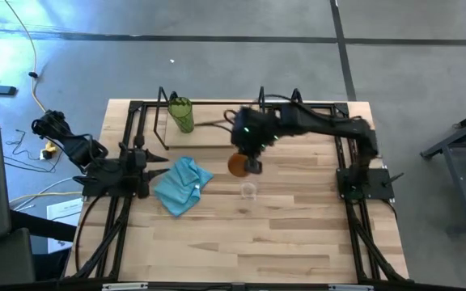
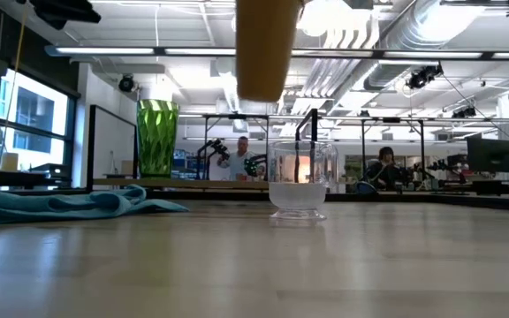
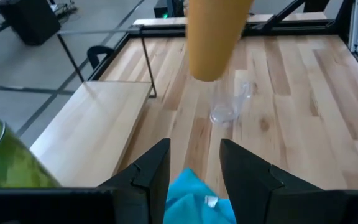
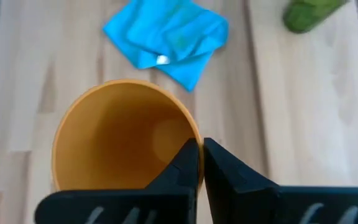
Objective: Stack small to large cups/mugs on shelf
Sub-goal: Put the yellow cup on the shelf
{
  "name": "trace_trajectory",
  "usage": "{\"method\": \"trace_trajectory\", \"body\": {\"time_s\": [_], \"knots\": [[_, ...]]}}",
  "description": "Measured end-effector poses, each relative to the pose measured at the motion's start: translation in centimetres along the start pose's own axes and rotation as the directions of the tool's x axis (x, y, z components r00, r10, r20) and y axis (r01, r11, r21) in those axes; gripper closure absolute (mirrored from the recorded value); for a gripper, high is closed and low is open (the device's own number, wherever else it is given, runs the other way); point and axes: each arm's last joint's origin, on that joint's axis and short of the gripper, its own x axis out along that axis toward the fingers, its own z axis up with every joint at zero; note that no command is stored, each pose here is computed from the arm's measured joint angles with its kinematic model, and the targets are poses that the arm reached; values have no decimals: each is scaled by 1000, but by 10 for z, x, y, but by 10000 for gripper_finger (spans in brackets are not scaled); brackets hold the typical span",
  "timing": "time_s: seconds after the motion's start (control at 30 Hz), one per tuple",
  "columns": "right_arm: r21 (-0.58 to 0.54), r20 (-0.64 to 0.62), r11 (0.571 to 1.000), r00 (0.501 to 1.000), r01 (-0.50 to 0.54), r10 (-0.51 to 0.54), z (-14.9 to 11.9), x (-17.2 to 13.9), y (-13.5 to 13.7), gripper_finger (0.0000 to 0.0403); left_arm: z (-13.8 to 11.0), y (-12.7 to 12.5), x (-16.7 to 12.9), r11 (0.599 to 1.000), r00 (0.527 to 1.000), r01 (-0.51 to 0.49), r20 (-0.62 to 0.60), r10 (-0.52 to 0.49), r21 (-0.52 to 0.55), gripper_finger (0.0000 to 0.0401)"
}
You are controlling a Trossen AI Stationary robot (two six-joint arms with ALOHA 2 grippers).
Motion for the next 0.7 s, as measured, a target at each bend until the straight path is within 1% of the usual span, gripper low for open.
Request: {"method": "trace_trajectory", "body": {"time_s": [0.13, 0.2, 0.3, 0.47, 0.53, 0.63, 0.7], "knots": [[18, -20, 999, 999, 27, -27, 14, 11, -26, 403, -3, 6, -5, 1000, 1000, -3, -8, 3, -15, 272], [28, -15, 999, 1000, 20, -20, 19, 20, -39, 403, -4, 9, -7, 1000, 1000, -2, -5, 2, -18, 272], [45, -5, 999, 1000, -20, 20, 17, 35, -57, 403, -5, 13, -11, 1000, 1000, 4, 9, -3, -31, 272], [105, -6, 994, 1000, 9, -8, 12, 45, -89, 403, -6, 20, -17, 999, 1000, 11, 29, -10, -53, 272], [118, 19, 993, 1000, 16, -18, 13, 46, -99, 403, -7, 22, -19, 998, 999, 14, 35, -12, -58, 272], [111, 92, 994, 996, 2, -13, 17, 44, -111, 403, -8, 24, -20, 998, 999, 15, 40, -13, -64, 272], [111, 130, 994, 991, 13, -28, 19, 42, -118, 403, -8, 25, -21, 998, 999, 16, 42, -13, -66, 272]]}}
